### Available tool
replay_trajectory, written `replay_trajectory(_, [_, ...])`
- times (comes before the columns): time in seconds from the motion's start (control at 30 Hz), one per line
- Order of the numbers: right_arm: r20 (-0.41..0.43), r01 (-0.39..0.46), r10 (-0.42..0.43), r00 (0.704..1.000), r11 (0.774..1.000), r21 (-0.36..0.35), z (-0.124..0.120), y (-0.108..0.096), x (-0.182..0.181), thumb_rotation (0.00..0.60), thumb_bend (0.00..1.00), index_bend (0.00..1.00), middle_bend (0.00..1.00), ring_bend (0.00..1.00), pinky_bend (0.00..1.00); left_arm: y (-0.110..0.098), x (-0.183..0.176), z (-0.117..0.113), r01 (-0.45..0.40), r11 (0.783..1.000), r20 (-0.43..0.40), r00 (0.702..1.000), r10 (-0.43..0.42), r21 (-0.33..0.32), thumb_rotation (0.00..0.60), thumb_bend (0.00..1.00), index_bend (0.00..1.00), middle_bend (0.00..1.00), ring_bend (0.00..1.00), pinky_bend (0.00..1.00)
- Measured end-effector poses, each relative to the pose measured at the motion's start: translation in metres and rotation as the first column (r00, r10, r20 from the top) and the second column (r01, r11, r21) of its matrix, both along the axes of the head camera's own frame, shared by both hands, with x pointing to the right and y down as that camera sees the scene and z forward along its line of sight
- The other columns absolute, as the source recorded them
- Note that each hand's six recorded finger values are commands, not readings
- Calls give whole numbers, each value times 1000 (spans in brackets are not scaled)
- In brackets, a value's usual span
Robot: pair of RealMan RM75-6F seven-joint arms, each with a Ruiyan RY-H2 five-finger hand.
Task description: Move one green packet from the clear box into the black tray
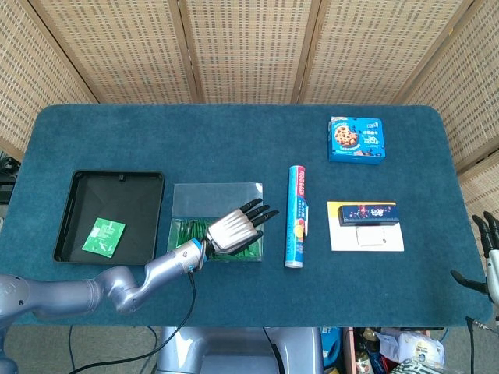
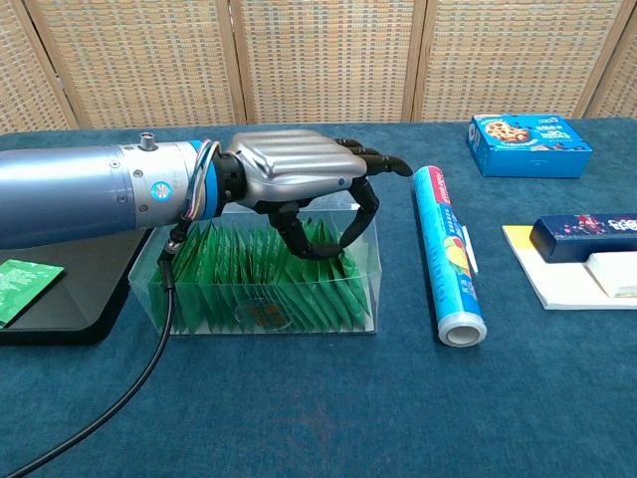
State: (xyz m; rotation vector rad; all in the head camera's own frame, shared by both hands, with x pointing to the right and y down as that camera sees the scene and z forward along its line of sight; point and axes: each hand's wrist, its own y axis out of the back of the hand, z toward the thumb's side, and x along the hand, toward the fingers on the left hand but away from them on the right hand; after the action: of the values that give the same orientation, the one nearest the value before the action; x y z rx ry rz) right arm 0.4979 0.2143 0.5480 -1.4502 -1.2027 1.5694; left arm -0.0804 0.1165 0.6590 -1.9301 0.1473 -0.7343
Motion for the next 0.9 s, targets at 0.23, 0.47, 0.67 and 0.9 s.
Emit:
replay_trajectory(0.23, [1,2,-2,1000,1000,1,0,0,0,600,0,0,0,0,0,-7,0,-11,22,1000,-33,999,-22,11,600,472,659,0,0,0])
replay_trajectory(0.47, [2,5,-5,1000,1000,2,-1,0,-2,600,0,0,0,0,0,-19,-1,-35,54,998,-91,995,-51,34,600,471,664,0,0,0])
replay_trajectory(0.67, [3,13,-13,1000,1000,5,-2,1,-4,600,0,0,0,0,0,-36,-14,-64,95,993,-145,986,-84,72,600,472,671,0,0,0])
replay_trajectory(0.9, [1,23,-23,1000,1000,4,-2,2,-8,600,0,0,0,0,0,-52,-38,-95,142,979,-200,973,-112,144,600,476,684,0,0,0])
